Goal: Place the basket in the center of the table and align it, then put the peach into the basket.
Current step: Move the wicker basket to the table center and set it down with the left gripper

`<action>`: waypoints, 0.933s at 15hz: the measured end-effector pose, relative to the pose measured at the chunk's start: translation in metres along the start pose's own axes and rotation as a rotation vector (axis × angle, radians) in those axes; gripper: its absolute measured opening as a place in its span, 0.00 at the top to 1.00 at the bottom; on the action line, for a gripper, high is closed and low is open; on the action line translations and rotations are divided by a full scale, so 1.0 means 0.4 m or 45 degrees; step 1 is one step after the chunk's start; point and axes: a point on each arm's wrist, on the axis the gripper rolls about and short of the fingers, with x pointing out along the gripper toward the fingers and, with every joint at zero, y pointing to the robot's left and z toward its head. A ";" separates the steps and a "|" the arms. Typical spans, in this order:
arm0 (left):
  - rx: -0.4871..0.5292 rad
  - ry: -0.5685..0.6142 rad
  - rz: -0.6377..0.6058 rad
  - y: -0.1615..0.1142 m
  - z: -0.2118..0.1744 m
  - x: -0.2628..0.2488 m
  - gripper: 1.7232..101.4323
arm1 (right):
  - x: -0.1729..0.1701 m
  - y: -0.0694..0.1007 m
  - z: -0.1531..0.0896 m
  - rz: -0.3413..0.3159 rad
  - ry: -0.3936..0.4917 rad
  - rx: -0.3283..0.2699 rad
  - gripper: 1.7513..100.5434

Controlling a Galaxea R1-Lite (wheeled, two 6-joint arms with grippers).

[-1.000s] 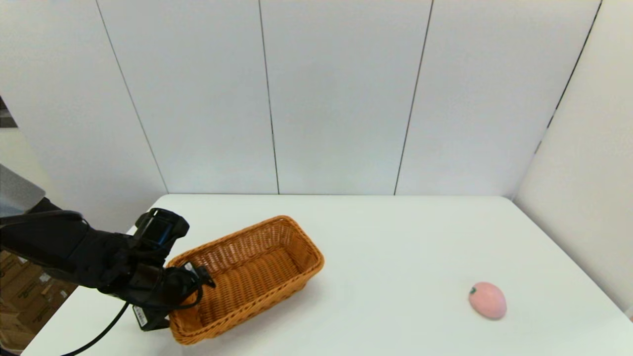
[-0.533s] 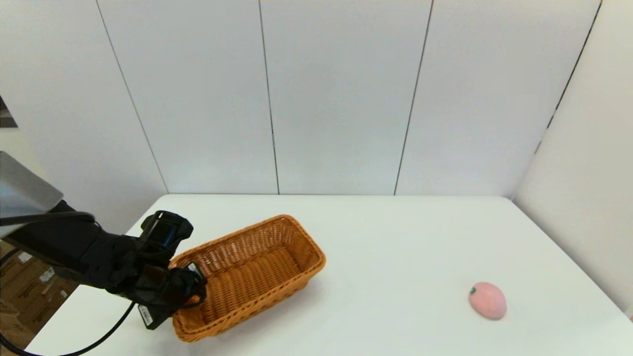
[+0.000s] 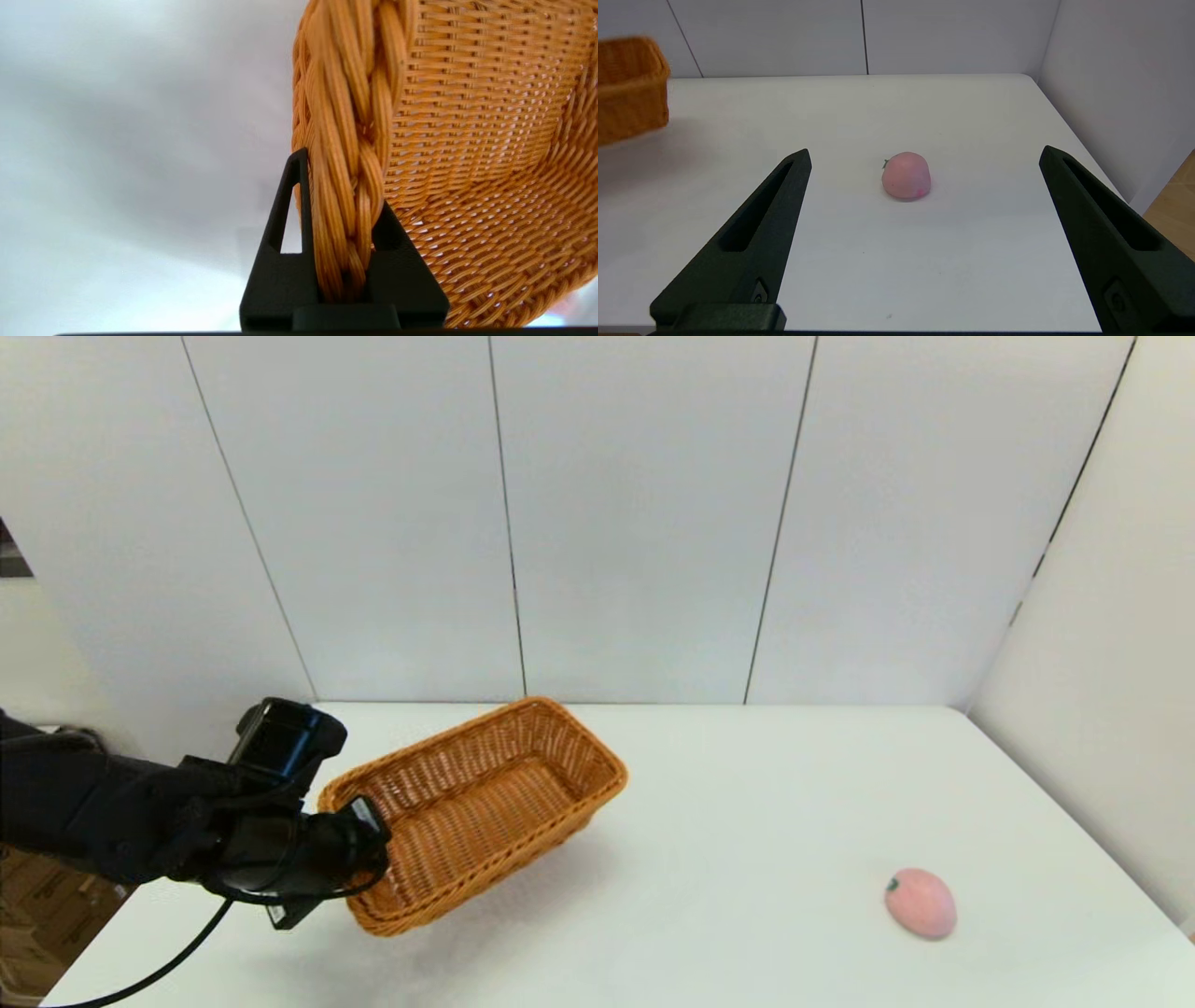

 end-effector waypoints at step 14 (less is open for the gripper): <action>0.515 0.218 -0.283 -0.165 -0.167 -0.016 0.88 | 0.000 0.000 0.000 0.000 0.001 -0.001 0.04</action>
